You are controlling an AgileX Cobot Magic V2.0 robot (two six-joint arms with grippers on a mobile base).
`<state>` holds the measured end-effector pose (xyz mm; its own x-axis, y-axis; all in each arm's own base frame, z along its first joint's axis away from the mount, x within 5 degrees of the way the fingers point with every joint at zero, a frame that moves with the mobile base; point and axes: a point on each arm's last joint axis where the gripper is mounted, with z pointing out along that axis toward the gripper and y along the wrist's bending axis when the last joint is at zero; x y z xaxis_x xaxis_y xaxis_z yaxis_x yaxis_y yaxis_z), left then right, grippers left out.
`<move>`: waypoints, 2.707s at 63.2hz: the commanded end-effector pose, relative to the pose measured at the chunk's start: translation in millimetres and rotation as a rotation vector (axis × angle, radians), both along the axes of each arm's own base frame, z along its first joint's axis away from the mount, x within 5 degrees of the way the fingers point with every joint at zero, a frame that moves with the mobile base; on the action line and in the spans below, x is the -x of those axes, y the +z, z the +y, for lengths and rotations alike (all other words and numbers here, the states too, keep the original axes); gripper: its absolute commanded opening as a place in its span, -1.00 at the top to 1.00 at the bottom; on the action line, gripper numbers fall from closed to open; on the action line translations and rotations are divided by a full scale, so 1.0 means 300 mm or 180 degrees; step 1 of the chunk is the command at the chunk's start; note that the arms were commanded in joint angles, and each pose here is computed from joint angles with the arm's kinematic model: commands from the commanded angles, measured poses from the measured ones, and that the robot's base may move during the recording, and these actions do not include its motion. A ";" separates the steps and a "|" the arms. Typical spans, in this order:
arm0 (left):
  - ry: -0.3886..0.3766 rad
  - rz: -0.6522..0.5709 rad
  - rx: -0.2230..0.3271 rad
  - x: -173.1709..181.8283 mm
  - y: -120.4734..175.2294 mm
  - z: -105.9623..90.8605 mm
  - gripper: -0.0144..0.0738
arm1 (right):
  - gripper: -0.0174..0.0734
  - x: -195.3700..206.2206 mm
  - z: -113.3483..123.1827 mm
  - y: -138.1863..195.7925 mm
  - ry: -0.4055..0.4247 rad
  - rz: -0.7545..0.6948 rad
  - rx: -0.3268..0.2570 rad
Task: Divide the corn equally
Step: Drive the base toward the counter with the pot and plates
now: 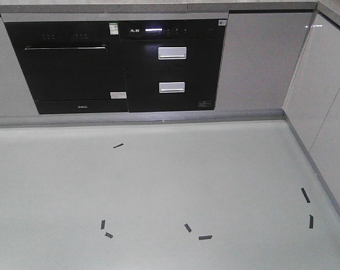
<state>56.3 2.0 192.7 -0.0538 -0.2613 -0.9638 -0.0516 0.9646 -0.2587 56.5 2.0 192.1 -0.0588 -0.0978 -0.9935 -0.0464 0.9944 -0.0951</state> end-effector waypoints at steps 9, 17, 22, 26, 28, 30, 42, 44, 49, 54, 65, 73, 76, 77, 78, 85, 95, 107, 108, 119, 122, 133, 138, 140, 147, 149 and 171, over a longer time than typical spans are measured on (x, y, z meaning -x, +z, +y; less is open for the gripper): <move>0.0001 -0.0341 0.0010 0.006 0.049 0.000 0.69 | 0.63 -0.001 0.001 0.004 0.0001 -0.0207 0.0020; 0.0001 -0.0341 0.0010 0.006 0.049 0.000 0.69 | 0.63 -0.001 0.001 0.004 0.0001 -0.0207 0.0020; 0.0001 -0.0341 0.0010 0.006 0.049 0.000 0.69 | 0.63 -0.001 0.001 0.004 0.0001 -0.0207 0.0020; 0.0001 -0.0341 0.0010 0.006 0.049 0.000 0.69 | 0.63 -0.001 0.001 0.004 0.0001 -0.0207 0.0020; 0.0001 -0.0341 0.0010 0.006 0.049 0.000 0.69 | 0.63 -0.001 0.001 0.004 0.0001 -0.0207 0.0020; 0.0001 -0.0341 0.0010 0.006 0.049 0.000 0.69 | 0.63 -0.001 0.001 0.004 0.0001 -0.0207 0.0020; 0.0001 -0.0341 0.0010 0.006 0.049 0.000 0.69 | 0.63 -0.001 0.001 0.004 0.0001 -0.0207 0.0020; 0.0001 -0.0341 0.0010 0.006 0.049 0.000 0.69 | 0.63 -0.001 0.001 0.004 0.0001 -0.0207 0.0020; 0.0001 -0.0341 0.0010 0.006 0.049 0.000 0.69 | 0.63 -0.001 0.001 0.004 0.0001 -0.0207 0.0020; 0.0001 -0.0341 0.0010 0.006 0.049 0.000 0.69 | 0.63 -0.001 0.001 0.004 0.0001 -0.0207 0.0020; 0.0001 -0.0341 0.0010 0.006 0.049 0.000 0.69 | 0.63 -0.001 0.001 0.004 0.0003 -0.0207 0.0020; 0.0001 -0.0341 0.0010 0.006 0.049 0.000 0.69 | 0.63 -0.001 0.001 0.004 0.0003 -0.0207 0.0020; 0.0001 -0.0341 0.0010 0.006 0.049 0.000 0.69 | 0.63 -0.001 0.001 0.004 0.0003 -0.0207 0.0020; 0.0001 -0.0341 0.0010 0.006 0.049 0.000 0.69 | 0.63 -0.001 0.001 0.004 0.0003 -0.0207 0.0020; 0.0001 -0.0341 0.0010 0.006 0.049 0.000 0.69 | 0.63 -0.001 0.001 0.004 0.0003 -0.0207 0.0020; 0.0001 -0.0341 0.0010 0.006 0.049 0.000 0.69 | 0.63 -0.001 0.001 0.004 0.0003 -0.0207 0.0020; 0.0001 -0.0341 0.0010 0.006 0.049 0.000 0.69 | 0.63 -0.001 0.001 0.004 0.0003 -0.0207 0.0020; 0.0001 -0.0341 0.0010 0.006 0.049 0.000 0.69 | 0.63 -0.001 0.001 0.004 0.0003 -0.0207 0.0020; 0.0001 -0.0341 0.0010 0.006 0.049 0.000 0.69 | 0.63 -0.001 0.001 0.004 0.0003 -0.0207 0.0020; 0.0001 -0.0341 0.0010 0.006 0.049 0.000 0.69 | 0.63 -0.001 0.001 0.004 0.0003 -0.0207 0.0020; 0.0001 -0.0341 0.0010 0.006 0.049 0.000 0.69 | 0.63 -0.001 0.001 0.004 0.0003 -0.0207 0.0020; 0.0001 -0.0341 0.0010 0.006 0.049 0.000 0.69 | 0.63 -0.001 0.001 0.004 0.0003 -0.0207 0.0020; 0.0001 -0.0341 0.0010 0.006 0.049 0.000 0.69 | 0.63 -0.001 0.001 0.004 0.0003 -0.0207 0.0020; 0.0001 -0.0341 0.0010 0.006 0.049 0.000 0.69 | 0.63 -0.001 0.001 0.004 0.0003 -0.0207 0.0020; 0.0001 -0.0341 0.0010 0.006 0.049 0.000 0.69 | 0.63 -0.001 0.001 0.004 0.0003 -0.0207 0.0020; 0.0001 -0.0341 0.0010 0.006 0.049 0.000 0.69 | 0.63 -0.001 0.001 0.004 0.0003 -0.0207 0.0020; 0.0001 -0.0341 0.0010 0.006 0.049 0.000 0.69 | 0.63 -0.001 0.001 0.004 0.0003 -0.0207 0.0020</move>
<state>56.3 2.0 192.7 -0.0538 -0.2605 -0.9640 -0.0517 0.9648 -0.2578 56.5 2.0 192.1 -0.0587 -0.0987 -0.9934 -0.0464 0.9943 -0.0960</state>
